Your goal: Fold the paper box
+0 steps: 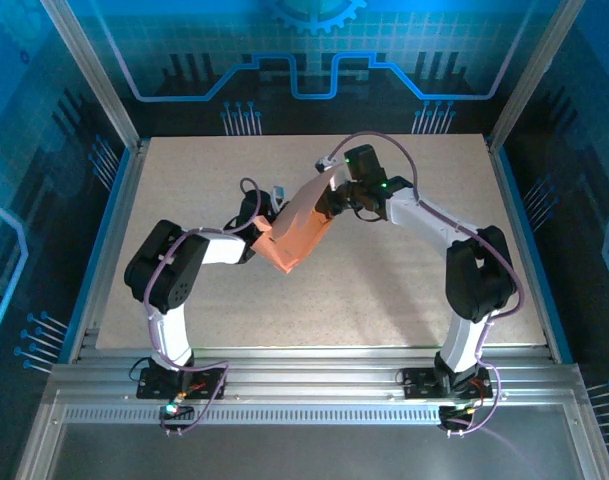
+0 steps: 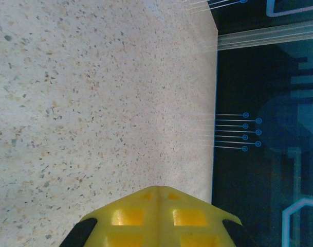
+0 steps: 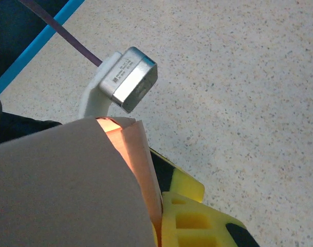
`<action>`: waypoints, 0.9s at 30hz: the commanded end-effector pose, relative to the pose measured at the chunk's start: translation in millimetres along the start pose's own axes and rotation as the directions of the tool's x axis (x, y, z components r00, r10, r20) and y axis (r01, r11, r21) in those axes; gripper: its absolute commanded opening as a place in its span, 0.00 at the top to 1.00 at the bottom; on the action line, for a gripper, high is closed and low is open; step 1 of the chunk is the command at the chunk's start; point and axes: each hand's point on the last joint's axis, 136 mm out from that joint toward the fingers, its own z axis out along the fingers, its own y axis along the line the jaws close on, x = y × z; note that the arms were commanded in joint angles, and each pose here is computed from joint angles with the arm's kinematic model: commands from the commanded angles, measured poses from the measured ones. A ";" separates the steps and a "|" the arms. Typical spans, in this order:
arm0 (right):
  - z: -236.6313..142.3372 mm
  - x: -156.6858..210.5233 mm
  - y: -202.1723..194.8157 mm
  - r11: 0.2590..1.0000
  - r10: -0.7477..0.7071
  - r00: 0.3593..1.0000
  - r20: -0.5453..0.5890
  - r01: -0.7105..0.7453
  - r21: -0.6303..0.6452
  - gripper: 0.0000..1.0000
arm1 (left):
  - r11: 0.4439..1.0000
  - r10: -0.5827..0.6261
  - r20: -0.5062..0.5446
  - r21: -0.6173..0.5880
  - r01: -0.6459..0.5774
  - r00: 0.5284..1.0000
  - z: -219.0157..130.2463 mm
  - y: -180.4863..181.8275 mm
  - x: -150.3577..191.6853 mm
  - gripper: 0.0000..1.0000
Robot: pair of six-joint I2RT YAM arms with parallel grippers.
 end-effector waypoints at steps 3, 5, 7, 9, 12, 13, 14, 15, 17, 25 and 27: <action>39.8 76.0 12.6 1.000 0.015 0.974 -0.226 -0.020 -0.021 1.00 | 0.967 0.080 -0.014 0.242 -0.074 0.997 -6.6 -79.8 5.2 0.94; 28.1 63.0 12.9 0.995 0.041 0.984 -0.174 -0.056 -0.080 1.00 | 0.970 0.071 -0.011 0.234 -0.067 0.997 -11.4 -72.7 2.7 0.91; 15.7 53.2 5.8 0.994 0.044 0.989 -0.144 -0.058 -0.095 1.00 | 0.973 0.069 -0.003 0.220 -0.067 0.998 -18.0 -64.0 -2.2 0.86; 2.9 44.8 -3.9 0.990 0.060 0.990 -0.126 -0.075 -0.118 1.00 | 0.979 0.074 -0.002 0.191 -0.072 0.997 -25.0 -51.7 -3.7 0.83; -17.6 31.8 -18.4 0.983 0.092 0.992 -0.087 -0.105 -0.154 1.00 | 0.988 0.071 0.000 0.138 -0.070 0.997 -34.8 -29.4 -5.8 0.79; -25.0 26.6 -22.5 0.980 0.102 0.992 -0.068 -0.112 -0.166 1.00 | 0.990 0.064 0.003 0.123 -0.064 0.998 -38.5 -22.5 -7.4 0.77; -32.1 22.3 -24.5 0.972 0.119 0.992 -0.053 -0.127 -0.198 1.00 | 0.992 0.056 0.004 0.117 -0.056 0.998 -41.6 -17.9 -8.5 0.76; -37.4 18.8 -28.2 0.964 0.146 0.988 -0.044 -0.152 -0.218 1.00 | 0.993 0.043 0.003 0.111 -0.043 0.999 -43.7 -13.4 -9.1 0.75; -49.9 7.8 -34.3 0.928 0.232 0.972 -0.023 -0.228 -0.295 1.00 | 0.992 0.032 0.013 0.124 -0.033 0.999 -47.4 -15.3 -13.0 0.73; -55.7 -0.2 -28.8 0.667 0.577 0.777 -0.252 -0.626 -0.403 1.00 | 0.964 0.161 0.072 0.201 -0.173 0.984 -49.9 -72.6 -17.2 0.72; -54.8 3.9 -24.1 0.601 0.615 0.721 -0.319 -0.691 -0.402 1.00 | 0.951 0.201 0.084 0.224 -0.215 0.976 -49.8 -85.3 -14.2 0.75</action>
